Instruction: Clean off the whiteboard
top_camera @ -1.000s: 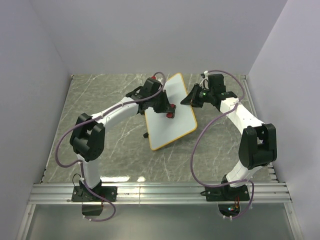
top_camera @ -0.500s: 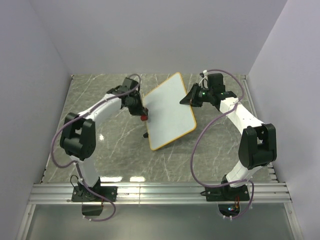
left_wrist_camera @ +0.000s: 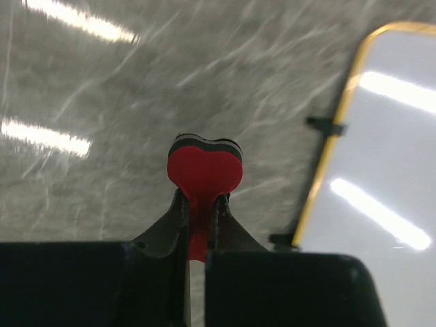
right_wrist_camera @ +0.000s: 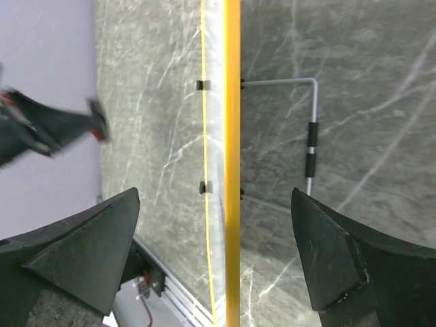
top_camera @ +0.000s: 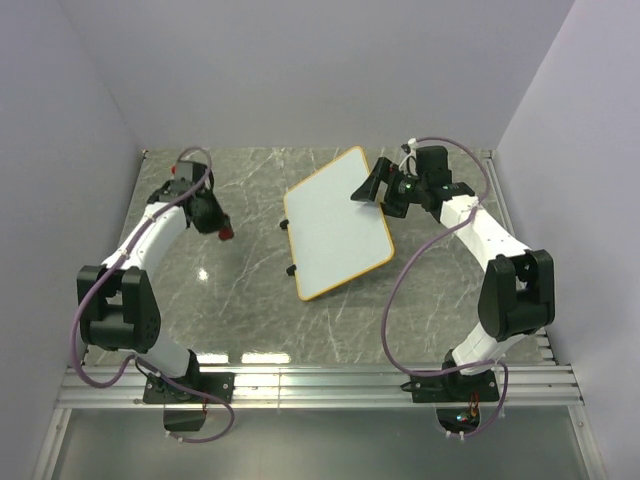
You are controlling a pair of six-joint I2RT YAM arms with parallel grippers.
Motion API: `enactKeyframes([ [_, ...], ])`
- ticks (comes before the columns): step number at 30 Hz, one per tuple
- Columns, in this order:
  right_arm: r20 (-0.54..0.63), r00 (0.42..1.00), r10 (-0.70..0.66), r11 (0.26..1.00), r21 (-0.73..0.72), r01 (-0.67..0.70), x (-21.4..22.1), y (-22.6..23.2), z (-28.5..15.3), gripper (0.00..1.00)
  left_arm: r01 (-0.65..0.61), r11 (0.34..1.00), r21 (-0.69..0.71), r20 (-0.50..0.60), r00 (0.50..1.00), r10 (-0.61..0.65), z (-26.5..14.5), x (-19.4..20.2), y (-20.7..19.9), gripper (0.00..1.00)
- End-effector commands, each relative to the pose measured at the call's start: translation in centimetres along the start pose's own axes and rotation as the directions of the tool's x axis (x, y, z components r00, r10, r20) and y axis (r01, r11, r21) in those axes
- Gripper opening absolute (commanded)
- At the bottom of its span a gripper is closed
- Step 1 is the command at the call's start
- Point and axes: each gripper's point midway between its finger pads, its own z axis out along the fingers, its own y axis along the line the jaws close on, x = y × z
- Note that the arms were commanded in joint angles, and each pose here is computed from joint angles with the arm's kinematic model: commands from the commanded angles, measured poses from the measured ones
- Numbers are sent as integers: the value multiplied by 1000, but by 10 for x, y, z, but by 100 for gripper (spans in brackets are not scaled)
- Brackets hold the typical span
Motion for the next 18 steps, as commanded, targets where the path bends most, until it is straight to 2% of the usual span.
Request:
enactKeyframes([
  [1,120,989,-92,996,24,90,-24,22,-29,99,-47,996,-74,-54,998,43,10,29,26,5],
  [5,185,976,-111,991,99,94,-29,18,-59,100,-35,990,-137,-96,995,22,26,58,52,13],
  [9,201,975,-97,985,157,65,-8,-4,-79,100,-32,985,-169,-119,993,12,35,73,65,15],
  [10,211,973,-95,983,173,59,-4,-10,-82,100,-35,984,-175,-124,992,13,37,76,67,19],
  [12,215,973,-87,982,184,47,13,-19,-90,100,-39,982,-184,-139,990,13,42,83,73,29],
  [13,228,970,-91,982,181,50,18,-20,-96,100,-41,982,-182,-143,990,15,43,85,74,43],
  [15,211,974,-79,980,195,37,36,-32,-95,100,-48,981,-186,-141,990,22,44,87,76,54],
  [18,209,975,-74,978,208,30,53,-41,-102,100,-57,978,-199,-132,991,31,41,84,78,79],
])
